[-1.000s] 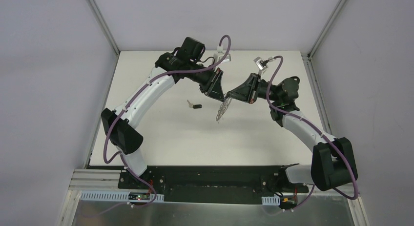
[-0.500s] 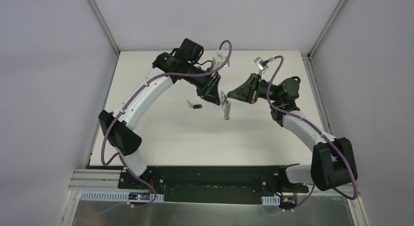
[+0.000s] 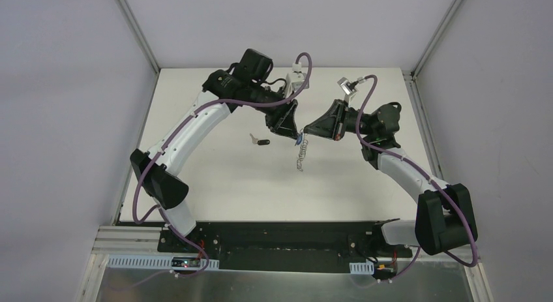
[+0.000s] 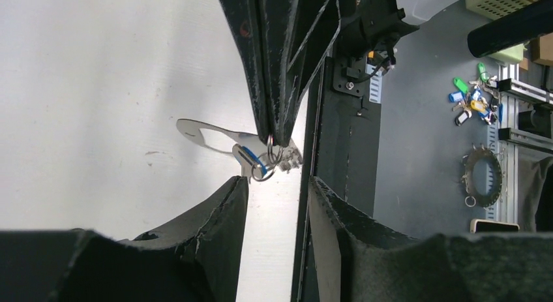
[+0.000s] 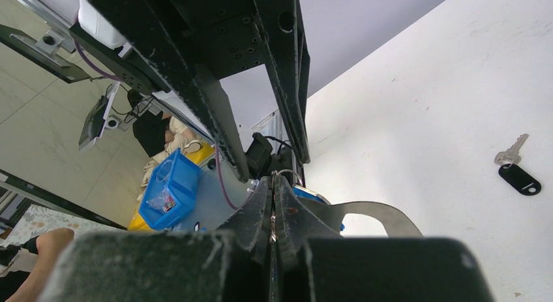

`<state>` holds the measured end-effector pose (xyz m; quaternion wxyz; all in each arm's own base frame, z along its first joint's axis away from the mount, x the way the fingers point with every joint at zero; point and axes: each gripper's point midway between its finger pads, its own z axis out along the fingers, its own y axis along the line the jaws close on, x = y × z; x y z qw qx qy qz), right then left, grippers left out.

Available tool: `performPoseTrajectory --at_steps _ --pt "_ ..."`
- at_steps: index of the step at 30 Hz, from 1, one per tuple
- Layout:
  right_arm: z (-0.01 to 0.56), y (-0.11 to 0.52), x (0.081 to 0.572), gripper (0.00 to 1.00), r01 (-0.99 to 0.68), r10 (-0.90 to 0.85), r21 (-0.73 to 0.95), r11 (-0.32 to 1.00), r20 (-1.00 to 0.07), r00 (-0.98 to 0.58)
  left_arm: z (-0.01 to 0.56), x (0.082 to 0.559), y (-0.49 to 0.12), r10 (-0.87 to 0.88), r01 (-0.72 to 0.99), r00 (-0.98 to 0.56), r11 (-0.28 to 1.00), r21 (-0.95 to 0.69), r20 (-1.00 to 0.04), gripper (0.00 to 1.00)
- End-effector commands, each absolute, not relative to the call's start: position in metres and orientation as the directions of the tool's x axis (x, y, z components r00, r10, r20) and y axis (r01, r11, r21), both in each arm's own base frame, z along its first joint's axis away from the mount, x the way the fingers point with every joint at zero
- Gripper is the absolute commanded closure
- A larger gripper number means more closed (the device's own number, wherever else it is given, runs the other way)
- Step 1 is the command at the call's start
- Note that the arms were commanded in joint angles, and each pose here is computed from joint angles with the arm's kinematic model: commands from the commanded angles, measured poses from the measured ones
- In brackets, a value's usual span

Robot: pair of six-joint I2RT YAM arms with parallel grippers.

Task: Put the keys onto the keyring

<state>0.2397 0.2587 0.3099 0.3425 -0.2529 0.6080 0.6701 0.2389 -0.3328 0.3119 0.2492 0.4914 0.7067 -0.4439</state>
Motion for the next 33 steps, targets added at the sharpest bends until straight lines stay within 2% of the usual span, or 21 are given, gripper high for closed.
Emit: performPoseTrajectory --at_steps 1,9,18,27,29,31,33 --pt "0.324 0.259 0.232 1.00 -0.817 0.151 0.573 -0.062 -0.804 -0.575 0.339 0.238 -0.341 0.428 0.959 -0.278 0.076 -0.273 -0.860 0.59" --pt "0.324 0.260 0.232 1.00 -0.816 0.149 0.575 -0.064 -0.803 -0.578 0.330 0.236 -0.350 0.433 0.953 -0.290 0.055 -0.297 -0.853 0.60" --pt "0.321 0.260 0.239 1.00 -0.805 0.164 0.591 -0.048 -0.790 -0.590 0.315 0.233 -0.356 0.423 0.932 -0.348 0.062 -0.356 -0.837 0.76" --pt "0.318 0.256 0.243 1.00 -0.804 0.178 0.594 -0.029 -0.789 -0.589 0.313 0.233 -0.358 0.403 0.916 -0.391 0.087 -0.391 -0.828 0.85" --pt "0.317 0.256 0.243 1.00 -0.804 0.179 0.594 -0.026 -0.789 -0.588 0.315 0.233 -0.357 0.398 0.915 -0.395 0.091 -0.393 -0.828 0.90" --pt "0.315 0.255 0.243 1.00 -0.807 0.178 0.590 -0.023 -0.792 -0.584 0.316 0.234 -0.357 0.397 0.912 -0.403 0.104 -0.396 -0.824 0.99" --pt "0.313 0.255 0.242 1.00 -0.812 0.174 0.583 -0.022 -0.798 -0.577 0.316 0.234 -0.355 0.401 0.906 -0.420 0.126 -0.405 -0.814 1.00"
